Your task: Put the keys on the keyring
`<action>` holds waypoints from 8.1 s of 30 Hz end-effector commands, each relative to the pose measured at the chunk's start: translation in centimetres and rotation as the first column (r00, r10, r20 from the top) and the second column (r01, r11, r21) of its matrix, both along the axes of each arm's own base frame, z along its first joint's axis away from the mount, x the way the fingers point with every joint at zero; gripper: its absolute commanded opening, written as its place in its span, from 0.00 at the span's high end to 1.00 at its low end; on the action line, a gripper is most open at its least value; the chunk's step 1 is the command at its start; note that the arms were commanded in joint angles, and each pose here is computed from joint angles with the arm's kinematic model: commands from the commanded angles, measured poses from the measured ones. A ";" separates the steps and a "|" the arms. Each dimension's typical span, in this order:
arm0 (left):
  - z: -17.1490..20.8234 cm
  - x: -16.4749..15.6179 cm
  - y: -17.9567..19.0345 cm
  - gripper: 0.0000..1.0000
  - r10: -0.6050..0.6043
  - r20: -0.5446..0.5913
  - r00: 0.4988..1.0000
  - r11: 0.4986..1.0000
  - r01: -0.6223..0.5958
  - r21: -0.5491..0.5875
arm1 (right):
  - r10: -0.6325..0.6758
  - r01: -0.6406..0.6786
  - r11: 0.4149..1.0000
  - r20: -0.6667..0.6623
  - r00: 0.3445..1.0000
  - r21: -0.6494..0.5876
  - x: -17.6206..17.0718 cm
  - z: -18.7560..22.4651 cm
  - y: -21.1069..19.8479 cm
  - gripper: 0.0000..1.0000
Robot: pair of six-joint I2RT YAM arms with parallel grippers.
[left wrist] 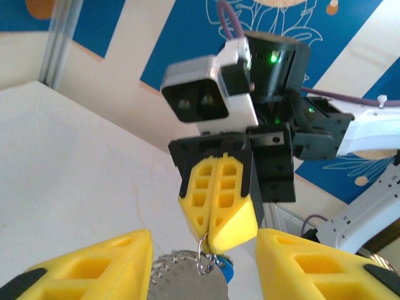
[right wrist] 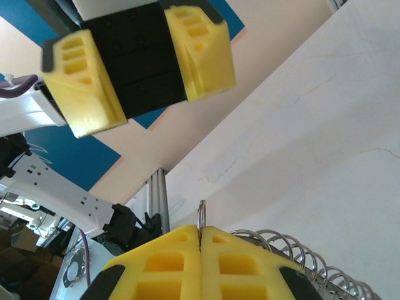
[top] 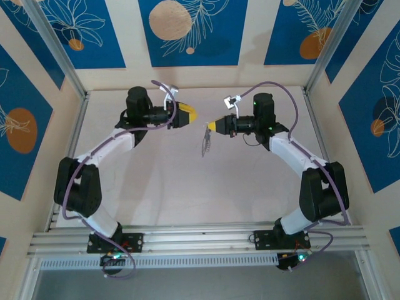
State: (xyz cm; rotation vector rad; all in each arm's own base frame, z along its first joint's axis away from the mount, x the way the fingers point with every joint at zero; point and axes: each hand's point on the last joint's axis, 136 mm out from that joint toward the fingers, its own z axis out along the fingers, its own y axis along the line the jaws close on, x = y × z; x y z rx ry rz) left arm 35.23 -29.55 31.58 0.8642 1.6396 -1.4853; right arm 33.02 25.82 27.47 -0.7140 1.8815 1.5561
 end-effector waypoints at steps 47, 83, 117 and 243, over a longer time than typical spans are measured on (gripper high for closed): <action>-2.6 -2.9 -2.9 0.93 -0.247 -0.103 0.964 0.969 0.244 -0.036 | 0.023 -0.023 1.000 0.010 1.000 0.006 1.4 0.6 1.2 1.00; 0.6 -3.5 -3.0 1.00 -0.072 -0.068 0.995 0.971 0.055 -0.231 | -0.398 0.406 0.914 0.147 0.905 -0.023 -2.2 -0.8 -3.3 0.55; 1.6 -4.3 -3.7 1.00 0.021 -0.031 0.999 0.985 -0.026 -0.168 | -0.250 0.261 0.964 0.175 0.952 -0.043 -4.6 -1.3 -0.7 1.00; 1.0 -4.9 -4.1 1.00 0.130 -0.055 0.990 0.936 -0.141 -0.323 | -0.294 0.283 0.947 0.059 0.954 0.150 -1.3 2.8 -0.8 1.00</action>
